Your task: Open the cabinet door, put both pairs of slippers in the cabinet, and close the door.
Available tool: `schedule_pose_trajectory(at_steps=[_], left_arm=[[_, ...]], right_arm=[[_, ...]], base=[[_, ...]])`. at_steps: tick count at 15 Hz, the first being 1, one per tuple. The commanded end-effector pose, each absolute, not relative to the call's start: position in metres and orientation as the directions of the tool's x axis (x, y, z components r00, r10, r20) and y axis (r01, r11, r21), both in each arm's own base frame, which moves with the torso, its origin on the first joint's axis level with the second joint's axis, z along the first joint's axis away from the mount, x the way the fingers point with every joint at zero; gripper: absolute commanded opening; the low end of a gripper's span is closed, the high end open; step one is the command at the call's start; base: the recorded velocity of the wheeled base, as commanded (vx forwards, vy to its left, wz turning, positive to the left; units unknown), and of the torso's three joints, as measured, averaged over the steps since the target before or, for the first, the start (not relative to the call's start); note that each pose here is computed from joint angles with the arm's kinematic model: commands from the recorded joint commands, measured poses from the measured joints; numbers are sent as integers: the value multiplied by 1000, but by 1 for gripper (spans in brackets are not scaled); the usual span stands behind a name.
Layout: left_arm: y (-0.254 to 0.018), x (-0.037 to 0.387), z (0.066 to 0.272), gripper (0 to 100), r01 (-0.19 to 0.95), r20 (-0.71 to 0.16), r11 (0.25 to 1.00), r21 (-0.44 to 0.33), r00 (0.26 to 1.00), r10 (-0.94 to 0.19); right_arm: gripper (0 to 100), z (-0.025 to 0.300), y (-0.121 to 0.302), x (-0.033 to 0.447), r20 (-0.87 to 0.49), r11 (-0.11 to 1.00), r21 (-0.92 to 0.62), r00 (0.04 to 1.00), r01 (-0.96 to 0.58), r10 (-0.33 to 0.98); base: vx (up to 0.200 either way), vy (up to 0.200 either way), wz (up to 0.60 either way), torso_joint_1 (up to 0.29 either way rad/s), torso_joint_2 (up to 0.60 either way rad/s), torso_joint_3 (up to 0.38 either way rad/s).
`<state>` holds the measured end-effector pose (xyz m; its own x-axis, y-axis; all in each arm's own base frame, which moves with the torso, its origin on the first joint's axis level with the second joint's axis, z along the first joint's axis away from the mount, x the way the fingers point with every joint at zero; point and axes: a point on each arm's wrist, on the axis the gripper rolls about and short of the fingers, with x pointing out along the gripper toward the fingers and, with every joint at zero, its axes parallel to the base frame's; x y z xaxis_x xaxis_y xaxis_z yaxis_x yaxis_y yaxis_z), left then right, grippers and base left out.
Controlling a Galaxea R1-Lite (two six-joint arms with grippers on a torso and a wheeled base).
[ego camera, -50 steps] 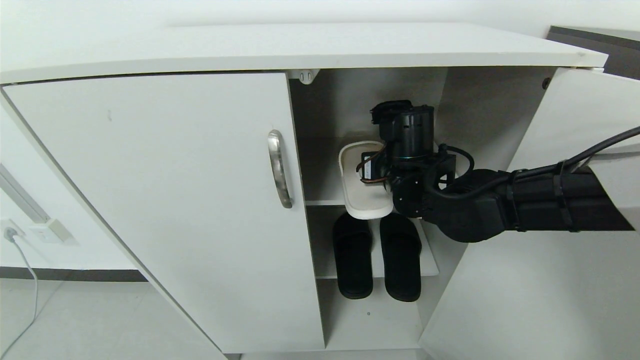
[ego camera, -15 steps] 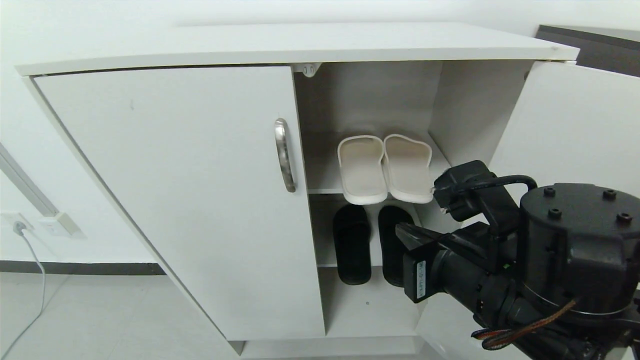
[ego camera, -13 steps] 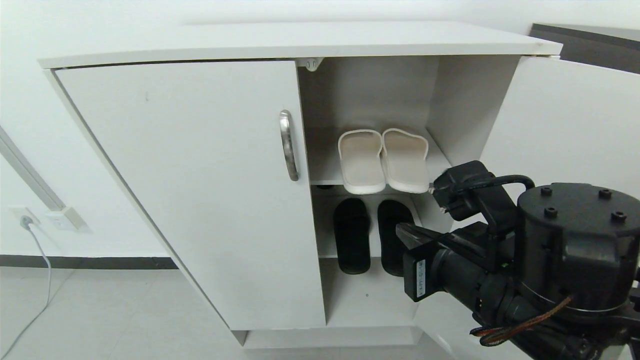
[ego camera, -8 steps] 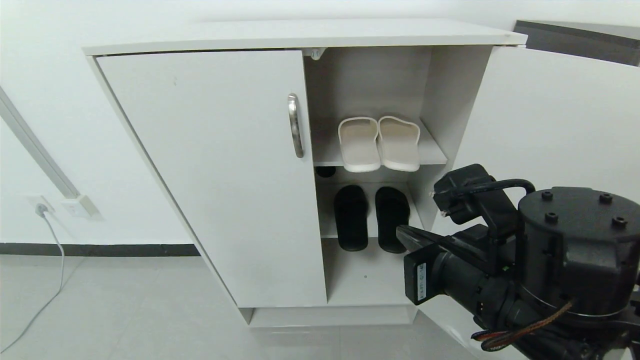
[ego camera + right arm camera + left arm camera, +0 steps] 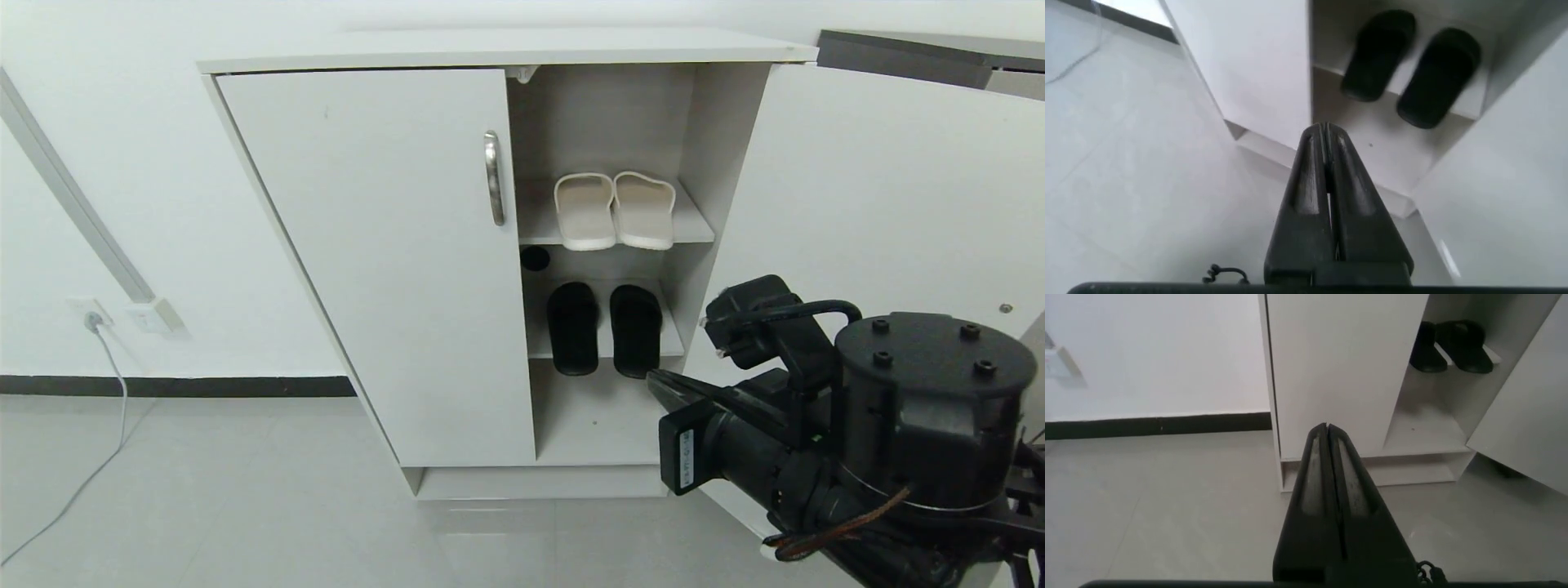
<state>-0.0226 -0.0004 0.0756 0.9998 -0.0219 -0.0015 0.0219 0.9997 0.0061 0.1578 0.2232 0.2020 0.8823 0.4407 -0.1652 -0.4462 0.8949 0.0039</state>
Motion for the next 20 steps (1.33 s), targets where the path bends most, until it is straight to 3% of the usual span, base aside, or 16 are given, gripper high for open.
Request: schedule_pose_trajectory(at_steps=[1, 17, 20], left_arm=[[0, -23, 76, 0, 23, -2, 1000, 6, 1000, -23], [0, -23, 76, 0, 21, -2, 1000, 5, 1000, -21], [0, -23, 76, 0, 23, -2, 1000, 5, 1000, -23]], right_arm=[[0, 198, 224, 158, -178, 895, -5, 881, -446, 438], [0, 191, 225, 159, -196, 894, -27, 880, -447, 433], [0, 191, 224, 160, -196, 896, -32, 882, -442, 428]], base=[[0, 0, 0, 0, 0, 0], [0, 0, 0, 0, 0, 0], [0, 0, 0, -1, -155, -216]])
